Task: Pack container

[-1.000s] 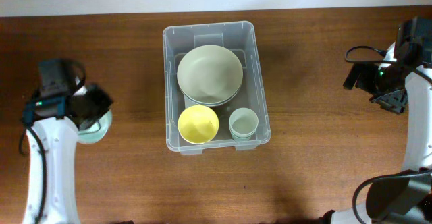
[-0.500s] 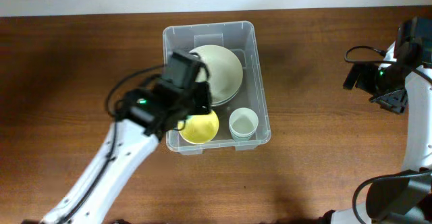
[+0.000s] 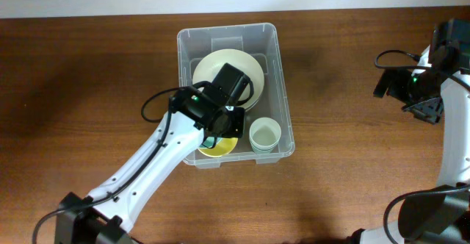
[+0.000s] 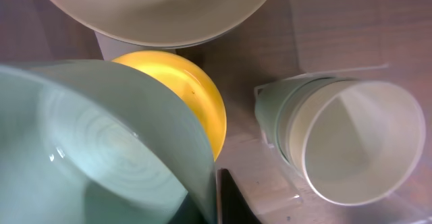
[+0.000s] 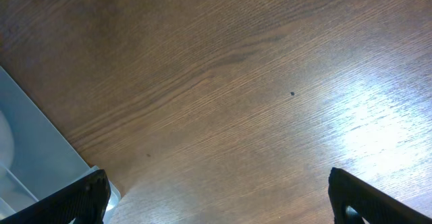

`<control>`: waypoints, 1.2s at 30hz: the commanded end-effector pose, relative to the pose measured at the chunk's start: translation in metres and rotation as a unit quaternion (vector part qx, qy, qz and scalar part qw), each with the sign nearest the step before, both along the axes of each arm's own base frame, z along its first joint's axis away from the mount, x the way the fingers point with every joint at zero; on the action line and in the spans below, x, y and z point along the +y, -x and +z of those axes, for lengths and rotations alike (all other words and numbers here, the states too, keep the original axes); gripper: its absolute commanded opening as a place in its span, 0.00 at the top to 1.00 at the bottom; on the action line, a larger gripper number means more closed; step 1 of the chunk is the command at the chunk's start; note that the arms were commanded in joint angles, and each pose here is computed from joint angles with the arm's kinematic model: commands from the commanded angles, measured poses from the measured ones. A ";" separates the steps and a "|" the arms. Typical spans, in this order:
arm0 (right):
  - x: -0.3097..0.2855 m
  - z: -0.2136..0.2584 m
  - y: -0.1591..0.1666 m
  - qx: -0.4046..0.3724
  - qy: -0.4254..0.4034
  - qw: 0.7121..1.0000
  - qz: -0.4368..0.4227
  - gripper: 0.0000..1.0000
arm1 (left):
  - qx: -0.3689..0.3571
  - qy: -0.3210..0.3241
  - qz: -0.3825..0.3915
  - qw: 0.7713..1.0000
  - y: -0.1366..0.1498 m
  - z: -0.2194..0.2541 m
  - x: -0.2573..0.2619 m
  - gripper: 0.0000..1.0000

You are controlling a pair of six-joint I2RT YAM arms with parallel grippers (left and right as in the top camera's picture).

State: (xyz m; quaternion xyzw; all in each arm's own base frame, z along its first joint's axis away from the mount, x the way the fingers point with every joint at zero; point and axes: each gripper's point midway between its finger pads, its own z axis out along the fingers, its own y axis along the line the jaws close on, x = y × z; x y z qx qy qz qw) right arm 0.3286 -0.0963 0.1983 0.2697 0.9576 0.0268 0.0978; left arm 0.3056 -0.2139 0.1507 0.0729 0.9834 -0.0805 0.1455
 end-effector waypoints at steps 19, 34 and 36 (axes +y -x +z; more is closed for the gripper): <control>0.015 0.019 -0.018 -0.055 0.029 0.997 0.043 0.01 | -0.172 -0.069 0.161 0.969 -0.040 0.101 0.154 0.28; 0.063 0.067 -0.088 -0.214 0.104 0.965 0.113 0.01 | -0.141 -0.002 0.225 0.964 -0.076 0.068 0.301 0.01; 0.063 0.067 -0.083 -0.208 0.103 0.966 0.114 0.01 | -0.133 0.006 0.222 0.966 -0.072 0.067 0.297 0.01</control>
